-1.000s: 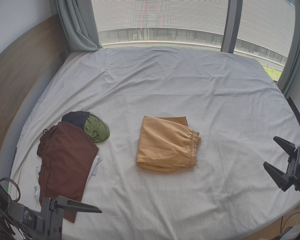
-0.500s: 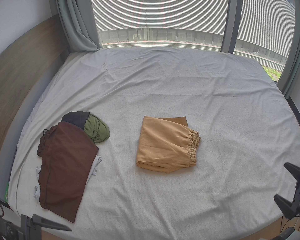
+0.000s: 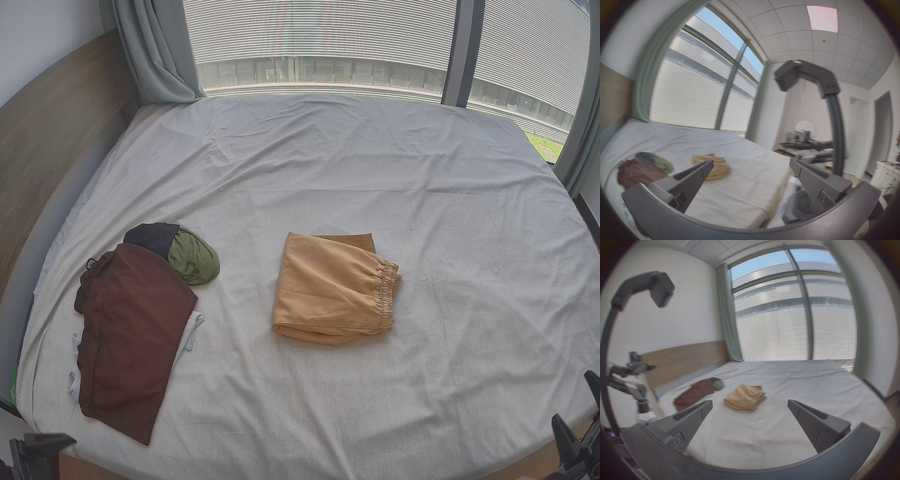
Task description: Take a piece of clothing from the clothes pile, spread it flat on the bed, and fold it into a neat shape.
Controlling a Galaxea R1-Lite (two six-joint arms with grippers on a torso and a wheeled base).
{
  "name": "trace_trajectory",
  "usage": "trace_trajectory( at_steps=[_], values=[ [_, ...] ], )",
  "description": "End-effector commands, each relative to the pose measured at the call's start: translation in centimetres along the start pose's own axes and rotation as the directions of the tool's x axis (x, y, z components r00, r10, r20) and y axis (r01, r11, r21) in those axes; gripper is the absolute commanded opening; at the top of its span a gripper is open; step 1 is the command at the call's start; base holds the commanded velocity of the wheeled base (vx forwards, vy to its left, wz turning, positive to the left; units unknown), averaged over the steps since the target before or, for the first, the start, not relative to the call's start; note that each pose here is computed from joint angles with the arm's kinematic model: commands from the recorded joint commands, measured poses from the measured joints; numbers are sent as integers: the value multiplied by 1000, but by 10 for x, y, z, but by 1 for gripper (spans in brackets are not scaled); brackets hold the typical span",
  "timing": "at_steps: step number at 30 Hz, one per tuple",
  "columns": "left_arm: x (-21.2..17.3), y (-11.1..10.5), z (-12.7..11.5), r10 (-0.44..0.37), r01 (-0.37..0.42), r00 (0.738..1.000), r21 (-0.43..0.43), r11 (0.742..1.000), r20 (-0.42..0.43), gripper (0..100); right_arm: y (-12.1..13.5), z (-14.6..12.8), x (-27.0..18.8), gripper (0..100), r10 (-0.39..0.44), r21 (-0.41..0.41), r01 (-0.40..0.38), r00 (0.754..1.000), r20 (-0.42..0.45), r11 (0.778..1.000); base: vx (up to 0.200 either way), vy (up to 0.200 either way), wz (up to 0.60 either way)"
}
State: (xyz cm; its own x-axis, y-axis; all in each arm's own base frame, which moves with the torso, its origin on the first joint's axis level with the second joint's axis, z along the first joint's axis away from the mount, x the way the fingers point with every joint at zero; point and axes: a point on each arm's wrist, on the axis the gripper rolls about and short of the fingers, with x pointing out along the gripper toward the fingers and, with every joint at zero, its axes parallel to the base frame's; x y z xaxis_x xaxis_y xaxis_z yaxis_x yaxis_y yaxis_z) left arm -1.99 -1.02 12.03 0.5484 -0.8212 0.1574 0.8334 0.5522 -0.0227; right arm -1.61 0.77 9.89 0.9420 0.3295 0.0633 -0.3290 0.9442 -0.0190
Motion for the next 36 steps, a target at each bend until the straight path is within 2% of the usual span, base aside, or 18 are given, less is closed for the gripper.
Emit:
trace_trajectory(
  at_steps=[1, 2, 3, 4, 5, 6, 7, 9, 11, 13, 15, 16, 17, 19, 24, 28, 31, 36],
  values=[
    [-7, 5, -17, 457, -458, 889, 46, 888, 21, 100, -3, -16, -9, 100, -247, -115, 245, 969, -8, 963, 0, 0, 0],
    [-7, 5, -17, 457, -458, 889, 46, 888, 21, 100, -3, -16, -9, 100, -247, -115, 245, 969, -8, 963, 0, 0, 0],
    [-9, 7, -23, 588, -587, 808, 48, 808, -23, 100, -3, -17, -9, 100, -247, -115, 244, 969, -14, 963, 0, 0, 0],
    [-10, 9, -28, 644, -642, 763, 48, 765, -59, 100, -3, -16, -10, 100, -247, -112, 245, 969, -8, 963, 0, 0, 0],
    [-11, 10, -33, 702, -701, 704, 53, 711, -104, 100, -3, -17, -10, 100, -237, -110, 235, 972, -8, 966, 0, 0, 0],
    [-12, 10, -34, 720, -719, 686, 56, 693, -110, 100, -3, -17, -10, 100, -231, -112, 229, 973, -8, 967, 0, 0, 0],
    [-12, 10, -34, 723, -722, 682, 57, 690, -109, 100, -3, -17, -10, 100, -229, -113, 227, 973, -8, 967, 0, 0, 0],
    [-13, 6, -36, 795, -791, 605, 72, 607, -56, 100, -2, -16, -9, 100, -175, -118, 173, 984, -7, 978, 0, 0, 0],
    [-15, 3, -37, 805, -799, 592, 115, 590, -19, 100, -1, -17, -9, 100, -153, -119, 151, 988, -8, 981, 0, 0, 0],
    [-15, 3, -37, 796, -789, 604, 124, 602, -24, 100, -1, -16, -9, 100, -150, -119, 148, 989, -7, 982, 0, 0, 0],
    [-16, 4, -37, 810, -802, 586, 126, 583, -24, 100, -1, -16, -9, 100, -171, -105, 169, 985, -7, 980, 0, 0, 0],
    [-16, 4, -37, 818, -809, 574, 136, 572, -23, 100, -2, -16, -9, 100, -192, -106, 190, 981, -7, 976, 0, 0, 0],
    [-17, 5, -42, 846, -833, 530, 147, 533, -59, 100, -3, -16, -10, 100, -250, -111, 248, 968, -6, 962, 0, 0, 0],
    [-18, 5, -44, 864, -852, 497, 144, 503, -73, 100, -5, -16, -10, 100, -316, -96, 314, 949, -6, 944, 0, 0, 0],
    [-18, 5, -42, 863, -852, 501, 143, 504, -60, 100, -5, -17, -11, 100, -365, -44, 364, 930, -31, 930, 0, 0, 0],
    [-18, 5, -42, 863, -853, 501, 135, 504, -60, 100, -4, -16, -10, 100, -314, -20, 313, 950, -2, 949, 0, 0, 0],
    [-18, 5, -42, 862, -851, 504, 140, 507, -60, 100, -4, -17, -10, 100, -315, -24, 315, 949, -5, 949, 0, 0, 0],
    [-18, 5, -42, 859, -849, 508, 138, 511, -60, 100, -5, -24, -11, 100, -326, -12, 326, 942, -84, 945, 0, 0, 0]
  ],
)
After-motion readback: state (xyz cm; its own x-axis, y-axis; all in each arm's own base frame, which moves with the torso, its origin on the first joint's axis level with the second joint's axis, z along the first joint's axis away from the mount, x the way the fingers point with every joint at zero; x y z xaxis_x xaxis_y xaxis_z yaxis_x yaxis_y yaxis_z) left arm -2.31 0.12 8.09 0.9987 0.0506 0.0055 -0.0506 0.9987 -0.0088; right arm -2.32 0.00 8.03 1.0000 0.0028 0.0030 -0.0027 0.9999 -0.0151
